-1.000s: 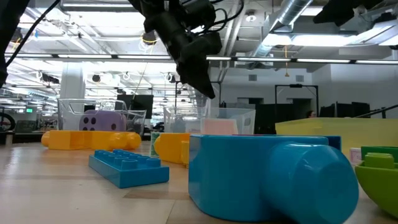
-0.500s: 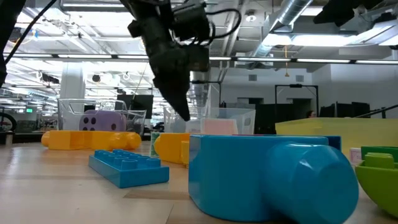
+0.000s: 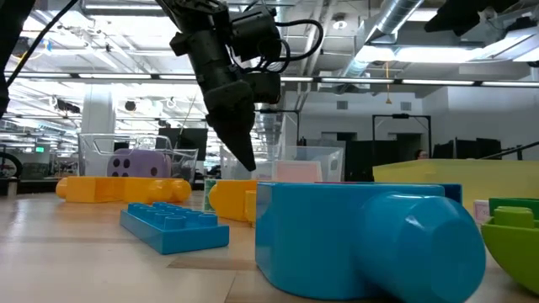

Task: Pick & Place Toys
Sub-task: Put the yellow game piece into the yellow bin

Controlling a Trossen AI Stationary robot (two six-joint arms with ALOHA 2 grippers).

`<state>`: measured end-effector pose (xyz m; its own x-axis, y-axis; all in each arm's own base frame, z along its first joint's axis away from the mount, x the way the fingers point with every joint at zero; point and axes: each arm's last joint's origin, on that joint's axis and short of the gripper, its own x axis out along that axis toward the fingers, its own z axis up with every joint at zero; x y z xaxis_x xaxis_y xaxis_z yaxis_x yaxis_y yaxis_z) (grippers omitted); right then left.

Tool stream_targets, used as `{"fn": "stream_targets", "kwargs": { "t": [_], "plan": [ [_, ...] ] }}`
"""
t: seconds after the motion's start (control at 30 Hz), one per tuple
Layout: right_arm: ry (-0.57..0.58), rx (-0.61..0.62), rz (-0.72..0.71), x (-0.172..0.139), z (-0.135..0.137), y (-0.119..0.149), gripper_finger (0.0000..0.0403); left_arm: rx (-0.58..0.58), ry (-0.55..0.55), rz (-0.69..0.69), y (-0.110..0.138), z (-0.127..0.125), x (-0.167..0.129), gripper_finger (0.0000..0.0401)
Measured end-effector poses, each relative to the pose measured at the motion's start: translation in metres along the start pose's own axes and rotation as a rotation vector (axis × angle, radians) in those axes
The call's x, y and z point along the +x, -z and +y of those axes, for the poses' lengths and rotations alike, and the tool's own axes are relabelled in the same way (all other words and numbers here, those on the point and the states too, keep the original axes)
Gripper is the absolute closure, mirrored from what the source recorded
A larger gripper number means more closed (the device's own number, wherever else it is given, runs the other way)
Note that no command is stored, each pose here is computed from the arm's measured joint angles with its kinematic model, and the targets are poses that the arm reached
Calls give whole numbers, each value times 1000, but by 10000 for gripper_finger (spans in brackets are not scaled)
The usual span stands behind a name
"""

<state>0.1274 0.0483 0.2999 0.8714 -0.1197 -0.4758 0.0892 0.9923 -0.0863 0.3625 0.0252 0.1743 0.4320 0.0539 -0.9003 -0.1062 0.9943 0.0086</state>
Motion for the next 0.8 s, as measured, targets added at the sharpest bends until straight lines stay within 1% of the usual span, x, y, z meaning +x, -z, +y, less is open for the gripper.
{"fn": "stream_targets", "kwargs": {
  "t": [0.13, 0.27, 0.33, 0.5, 0.63, 0.73, 0.8],
  "plan": [
    [0, 0, 0, 0, 0, 0, 228, 0, 20, -4, 0, -1, 0, 401],
    [0, -2, 1, 0, 0, 0, 228, 5, 112, -29, -3, -5, -6, 401],
    [0, -3, 2, 0, 0, 0, 228, 14, 157, -55, -4, -8, -15, 401],
    [1, -2, 5, 0, 0, 0, 228, 53, 199, -168, -10, -19, -56, 401],
    [0, 3, 5, 0, 0, 1, 228, 102, 232, -280, -8, -34, -95, 398],
    [0, 6, 5, 0, 0, 0, 228, 144, 262, -381, 3, -47, -119, 391],
    [0, 9, 8, 0, 0, 1, 228, 163, 251, -455, 13, -54, -130, 384]
  ]
}}
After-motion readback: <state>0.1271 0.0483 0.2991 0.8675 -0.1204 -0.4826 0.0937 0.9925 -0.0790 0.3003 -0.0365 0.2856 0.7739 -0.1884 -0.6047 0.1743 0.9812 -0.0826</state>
